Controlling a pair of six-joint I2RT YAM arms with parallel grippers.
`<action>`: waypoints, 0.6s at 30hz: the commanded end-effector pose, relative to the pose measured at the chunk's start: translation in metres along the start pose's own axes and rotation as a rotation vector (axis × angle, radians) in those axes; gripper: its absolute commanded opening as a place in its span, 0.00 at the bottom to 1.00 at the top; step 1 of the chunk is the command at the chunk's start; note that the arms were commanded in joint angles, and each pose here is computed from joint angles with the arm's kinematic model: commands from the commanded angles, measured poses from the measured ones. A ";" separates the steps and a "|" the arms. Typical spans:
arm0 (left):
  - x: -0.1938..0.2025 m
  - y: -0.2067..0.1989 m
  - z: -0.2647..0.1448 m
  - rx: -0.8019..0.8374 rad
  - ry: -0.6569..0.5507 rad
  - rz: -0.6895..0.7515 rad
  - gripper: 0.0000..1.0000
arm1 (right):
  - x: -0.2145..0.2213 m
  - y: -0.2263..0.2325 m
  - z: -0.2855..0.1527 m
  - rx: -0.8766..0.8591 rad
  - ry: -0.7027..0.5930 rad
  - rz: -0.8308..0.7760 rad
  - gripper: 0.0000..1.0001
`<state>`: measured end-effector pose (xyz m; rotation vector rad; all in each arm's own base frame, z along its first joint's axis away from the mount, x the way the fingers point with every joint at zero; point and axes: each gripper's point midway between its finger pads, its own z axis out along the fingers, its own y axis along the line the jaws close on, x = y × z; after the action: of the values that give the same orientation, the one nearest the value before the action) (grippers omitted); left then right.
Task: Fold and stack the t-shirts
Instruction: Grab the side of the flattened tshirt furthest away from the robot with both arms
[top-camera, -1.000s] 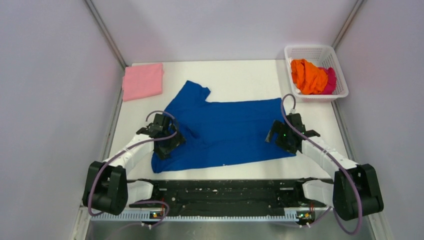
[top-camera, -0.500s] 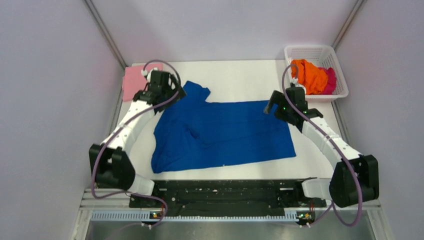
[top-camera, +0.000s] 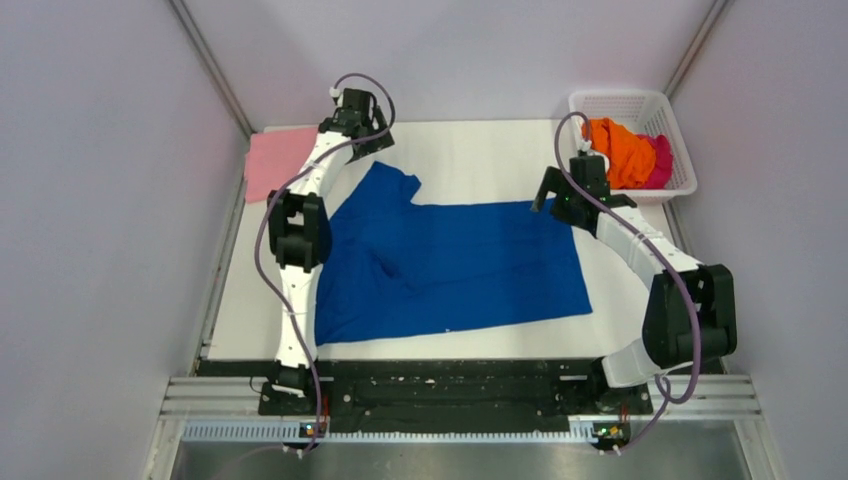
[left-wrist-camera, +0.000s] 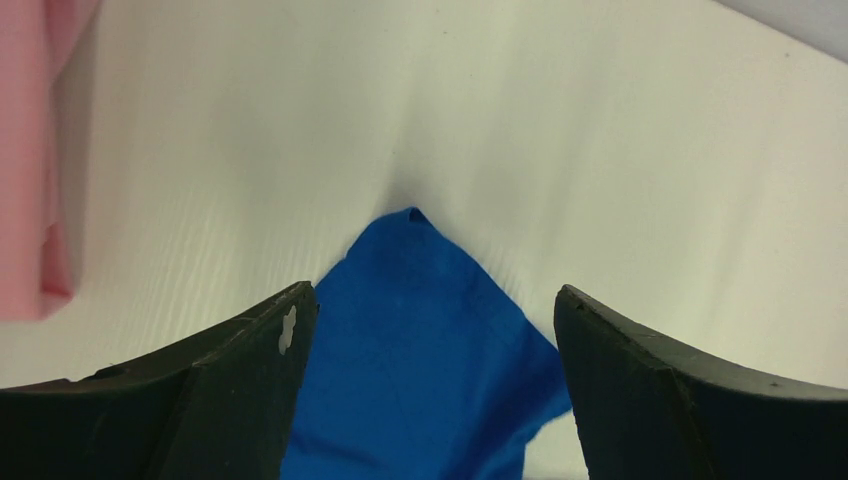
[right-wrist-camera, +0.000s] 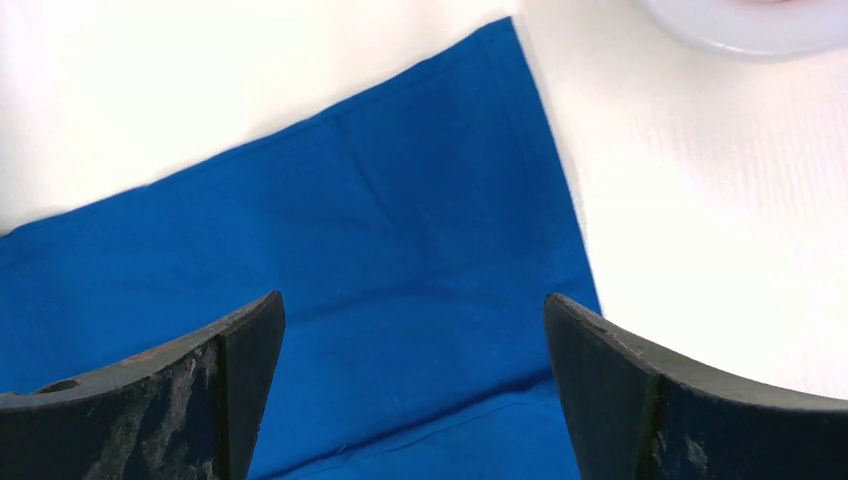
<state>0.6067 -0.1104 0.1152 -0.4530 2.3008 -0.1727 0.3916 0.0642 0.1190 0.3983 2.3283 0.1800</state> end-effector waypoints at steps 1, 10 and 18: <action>-0.023 -0.015 0.012 0.093 -0.061 0.003 0.91 | -0.026 0.001 0.006 -0.009 -0.052 -0.017 0.99; -0.005 -0.011 0.054 0.083 -0.050 -0.002 0.86 | -0.019 -0.007 0.018 0.003 -0.015 -0.007 0.99; 0.023 -0.001 0.061 0.041 0.050 -0.032 0.77 | -0.016 -0.008 0.022 -0.008 -0.001 0.003 0.99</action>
<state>0.6399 -0.1179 0.0495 -0.4422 2.3193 -0.2282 0.3958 0.0504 0.0908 0.4117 2.3979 0.1537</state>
